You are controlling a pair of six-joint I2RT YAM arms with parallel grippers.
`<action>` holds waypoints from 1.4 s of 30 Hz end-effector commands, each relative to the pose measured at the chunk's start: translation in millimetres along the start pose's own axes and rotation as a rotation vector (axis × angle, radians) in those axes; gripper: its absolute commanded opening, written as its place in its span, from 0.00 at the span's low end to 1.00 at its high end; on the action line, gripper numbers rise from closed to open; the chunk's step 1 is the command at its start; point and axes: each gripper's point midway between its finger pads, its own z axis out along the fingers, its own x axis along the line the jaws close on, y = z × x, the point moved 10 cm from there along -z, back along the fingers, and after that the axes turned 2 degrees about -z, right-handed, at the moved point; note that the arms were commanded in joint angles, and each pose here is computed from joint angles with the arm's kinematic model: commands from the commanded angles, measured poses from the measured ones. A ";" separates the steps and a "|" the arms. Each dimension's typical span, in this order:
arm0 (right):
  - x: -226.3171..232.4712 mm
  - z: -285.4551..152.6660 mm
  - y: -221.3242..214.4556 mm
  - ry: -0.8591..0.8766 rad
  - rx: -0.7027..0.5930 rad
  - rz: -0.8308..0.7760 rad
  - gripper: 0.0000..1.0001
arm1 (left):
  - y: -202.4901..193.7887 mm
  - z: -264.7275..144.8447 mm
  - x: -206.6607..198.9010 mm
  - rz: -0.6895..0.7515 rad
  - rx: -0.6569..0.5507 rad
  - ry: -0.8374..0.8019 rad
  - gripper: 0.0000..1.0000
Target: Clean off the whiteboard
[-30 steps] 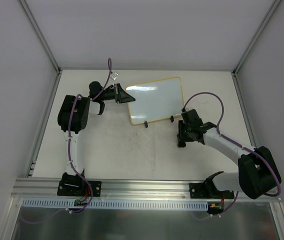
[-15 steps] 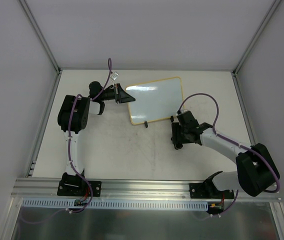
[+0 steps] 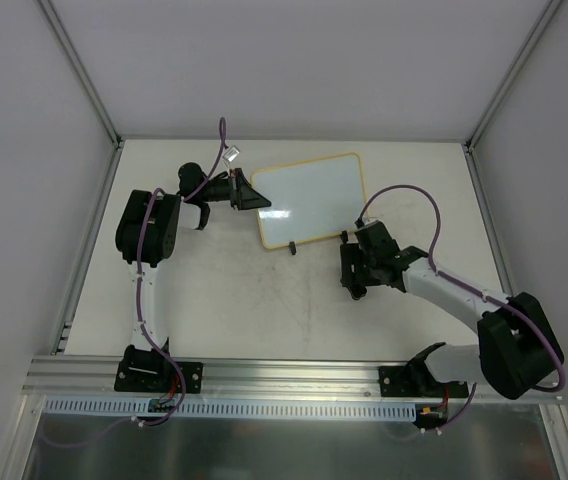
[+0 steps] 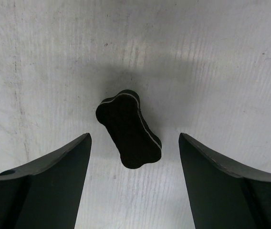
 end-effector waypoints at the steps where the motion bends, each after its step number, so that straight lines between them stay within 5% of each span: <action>1: 0.4 -13.7 12.2 -0.013 -0.079 -0.003 0.78 | 8.0 2.6 -11.5 0.195 0.024 -0.084 0.43; 10: -2.1 -17.0 11.4 -0.024 -0.099 -0.005 0.78 | 8.0 -0.5 -11.2 0.195 0.010 -0.076 0.48; 18: -4.6 -40.0 39.0 0.032 -0.215 0.023 0.86 | 22.5 -21.1 -20.2 0.203 -0.103 -0.015 0.62; 23: -7.4 -57.4 60.9 0.115 -0.381 0.068 0.90 | 25.9 -31.7 -35.2 0.201 -0.198 0.045 0.99; 36: -13.0 -84.8 64.1 0.235 -0.646 0.096 0.92 | -5.7 -74.4 -108.2 0.149 -0.609 0.340 0.99; 37: -14.5 -85.7 61.6 0.227 -0.656 0.100 0.92 | -22.6 -77.1 -106.6 0.053 -0.604 0.389 0.99; 42: -22.7 -90.4 43.4 0.222 -0.762 0.106 0.93 | -39.2 -76.2 -140.7 0.052 -0.501 0.524 0.99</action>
